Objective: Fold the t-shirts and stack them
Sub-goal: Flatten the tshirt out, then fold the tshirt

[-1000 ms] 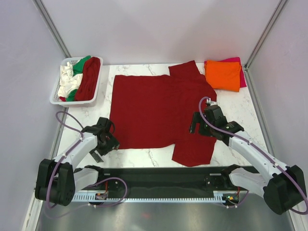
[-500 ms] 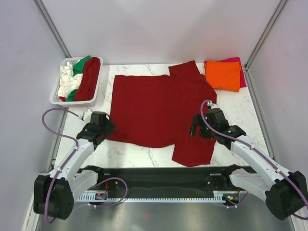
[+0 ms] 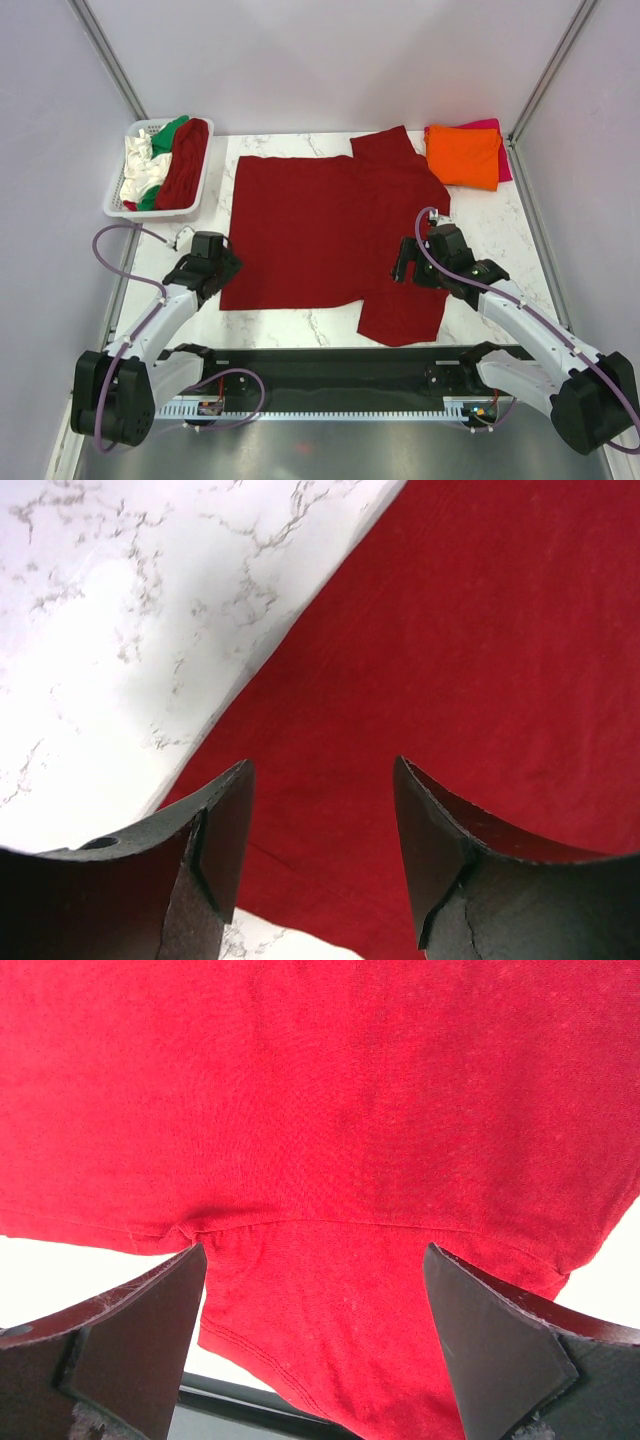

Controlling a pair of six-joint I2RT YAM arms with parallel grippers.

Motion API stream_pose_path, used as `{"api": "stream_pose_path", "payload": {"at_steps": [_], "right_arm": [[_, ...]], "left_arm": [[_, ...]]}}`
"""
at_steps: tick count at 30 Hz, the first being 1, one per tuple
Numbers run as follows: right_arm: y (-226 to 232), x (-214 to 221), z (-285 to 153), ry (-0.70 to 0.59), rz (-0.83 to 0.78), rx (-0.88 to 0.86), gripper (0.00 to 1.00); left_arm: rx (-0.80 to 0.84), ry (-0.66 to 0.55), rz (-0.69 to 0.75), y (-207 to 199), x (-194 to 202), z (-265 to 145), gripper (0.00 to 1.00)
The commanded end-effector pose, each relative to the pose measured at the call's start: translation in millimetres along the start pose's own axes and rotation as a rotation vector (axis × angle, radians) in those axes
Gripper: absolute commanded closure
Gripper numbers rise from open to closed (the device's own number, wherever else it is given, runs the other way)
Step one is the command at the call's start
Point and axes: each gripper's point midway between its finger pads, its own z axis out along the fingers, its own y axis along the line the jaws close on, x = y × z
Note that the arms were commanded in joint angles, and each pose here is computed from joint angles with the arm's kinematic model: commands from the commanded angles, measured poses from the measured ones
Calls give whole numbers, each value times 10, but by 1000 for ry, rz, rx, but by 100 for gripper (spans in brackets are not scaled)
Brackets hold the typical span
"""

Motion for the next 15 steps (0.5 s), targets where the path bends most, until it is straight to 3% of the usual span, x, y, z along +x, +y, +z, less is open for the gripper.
{"api": "stream_pose_path", "payload": {"at_steps": [1, 8, 15], "right_arm": [[39, -66, 7, -30, 7, -16, 2], [-4, -22, 66, -7, 14, 10, 2], [-12, -36, 79, -9, 9, 18, 2]], "left_arm": [[-37, 35, -35, 129, 108, -29, 36], [-183, 99, -22, 503, 301, -111, 37], [-218, 146, -25, 534, 411, -18, 36]]}}
